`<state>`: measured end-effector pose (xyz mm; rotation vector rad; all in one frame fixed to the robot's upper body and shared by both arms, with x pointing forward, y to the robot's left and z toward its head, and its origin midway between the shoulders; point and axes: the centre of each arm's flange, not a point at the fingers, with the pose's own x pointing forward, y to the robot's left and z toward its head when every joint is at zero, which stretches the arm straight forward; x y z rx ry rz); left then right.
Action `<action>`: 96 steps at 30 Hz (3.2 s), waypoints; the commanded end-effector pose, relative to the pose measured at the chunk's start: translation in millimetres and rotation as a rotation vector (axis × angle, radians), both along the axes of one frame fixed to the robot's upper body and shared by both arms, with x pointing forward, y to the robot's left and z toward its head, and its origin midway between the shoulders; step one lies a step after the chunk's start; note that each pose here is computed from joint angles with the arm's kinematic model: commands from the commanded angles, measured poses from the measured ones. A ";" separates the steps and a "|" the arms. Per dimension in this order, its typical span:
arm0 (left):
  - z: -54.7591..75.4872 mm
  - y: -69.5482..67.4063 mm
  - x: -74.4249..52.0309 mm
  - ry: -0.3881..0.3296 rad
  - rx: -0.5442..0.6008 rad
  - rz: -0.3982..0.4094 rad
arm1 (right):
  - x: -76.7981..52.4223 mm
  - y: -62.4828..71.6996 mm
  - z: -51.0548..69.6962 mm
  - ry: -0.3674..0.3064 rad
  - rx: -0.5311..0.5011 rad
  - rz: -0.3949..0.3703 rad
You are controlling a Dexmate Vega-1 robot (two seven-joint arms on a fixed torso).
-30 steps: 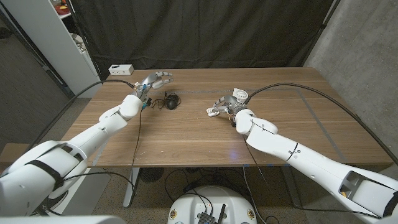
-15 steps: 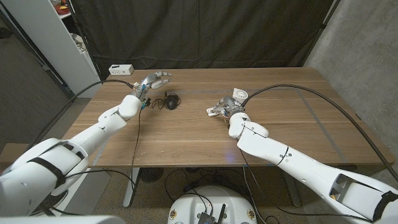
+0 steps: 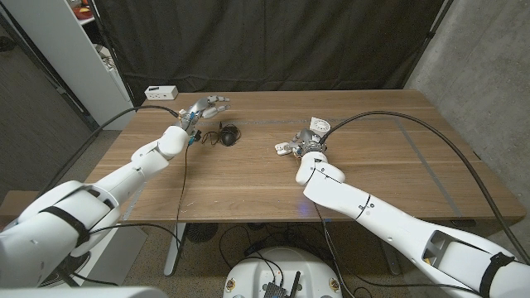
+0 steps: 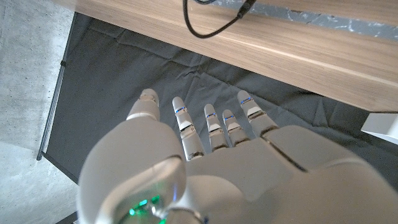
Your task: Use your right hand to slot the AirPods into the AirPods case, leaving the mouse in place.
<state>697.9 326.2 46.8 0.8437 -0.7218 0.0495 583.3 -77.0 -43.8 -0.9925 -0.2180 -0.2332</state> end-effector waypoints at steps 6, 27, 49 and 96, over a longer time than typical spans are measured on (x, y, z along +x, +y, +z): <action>-3.6 4.1 2.3 0.013 0.001 -0.002 | 4.2 7.2 -1.5 0.044 0.021 -0.020; -1.7 8.3 9.6 0.026 -0.001 0.005 | 14.8 4.5 -9.9 0.092 0.036 -0.047; -0.3 7.2 17.6 0.038 -0.010 0.007 | 22.3 3.8 -7.2 0.044 0.044 -0.028; 0.8 0.1 12.6 0.028 0.009 -0.007 | 18.0 -5.6 36.1 0.073 -0.250 0.119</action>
